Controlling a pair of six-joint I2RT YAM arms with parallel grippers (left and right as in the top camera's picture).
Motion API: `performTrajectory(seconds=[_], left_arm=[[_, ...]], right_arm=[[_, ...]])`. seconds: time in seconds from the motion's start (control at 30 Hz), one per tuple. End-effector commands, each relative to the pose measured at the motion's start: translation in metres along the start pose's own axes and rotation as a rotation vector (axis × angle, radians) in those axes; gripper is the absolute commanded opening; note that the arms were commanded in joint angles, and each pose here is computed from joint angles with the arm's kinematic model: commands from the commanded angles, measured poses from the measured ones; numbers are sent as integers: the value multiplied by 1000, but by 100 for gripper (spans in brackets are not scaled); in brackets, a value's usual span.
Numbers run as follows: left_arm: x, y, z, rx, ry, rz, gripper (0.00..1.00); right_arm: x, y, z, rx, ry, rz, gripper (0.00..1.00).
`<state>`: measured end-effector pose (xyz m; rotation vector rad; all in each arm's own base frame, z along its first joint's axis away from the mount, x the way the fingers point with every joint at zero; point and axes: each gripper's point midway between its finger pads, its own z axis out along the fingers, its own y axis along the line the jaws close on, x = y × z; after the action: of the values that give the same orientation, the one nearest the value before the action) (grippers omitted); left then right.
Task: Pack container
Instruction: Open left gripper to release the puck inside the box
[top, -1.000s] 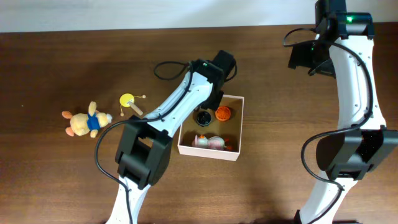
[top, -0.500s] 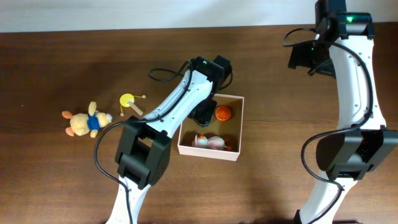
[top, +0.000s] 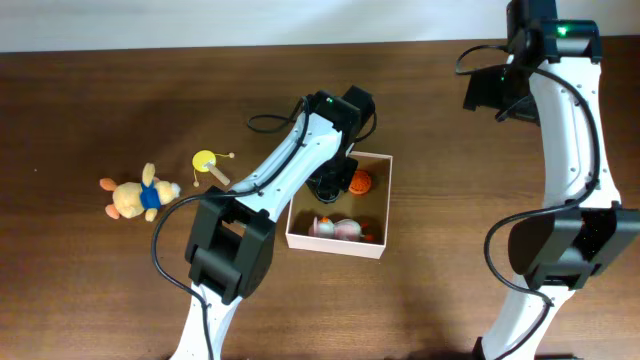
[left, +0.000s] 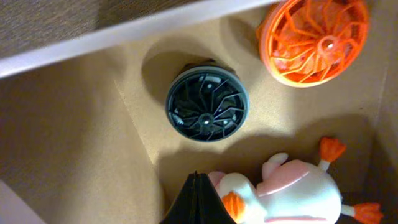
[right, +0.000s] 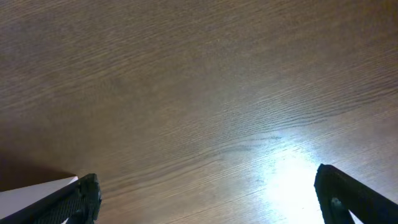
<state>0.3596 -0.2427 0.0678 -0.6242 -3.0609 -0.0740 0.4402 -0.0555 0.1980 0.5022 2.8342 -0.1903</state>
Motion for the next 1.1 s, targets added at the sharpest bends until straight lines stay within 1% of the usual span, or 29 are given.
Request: performTrajectory(seconds=[0.0,0.17,0.57,0.83,1.07], left_arm=[[-5,-5,-2,27,-16,-9,2],[-5,-5,3,27,-9,-10,2],[19,-16,14,33,78,19,2],[18,-22,17,33,69,34,2],[21,-24,41,30,71,40,2]], right_arm=[[-5,-3,-10,4,-33,18,99],[-5,-3,-10,4,-33,18,99],[-5,-3,-10,4,-33,18,99],[-5,-3,-10,4,-33,18,99],[-5,-3,-10,4,-33,18,99]])
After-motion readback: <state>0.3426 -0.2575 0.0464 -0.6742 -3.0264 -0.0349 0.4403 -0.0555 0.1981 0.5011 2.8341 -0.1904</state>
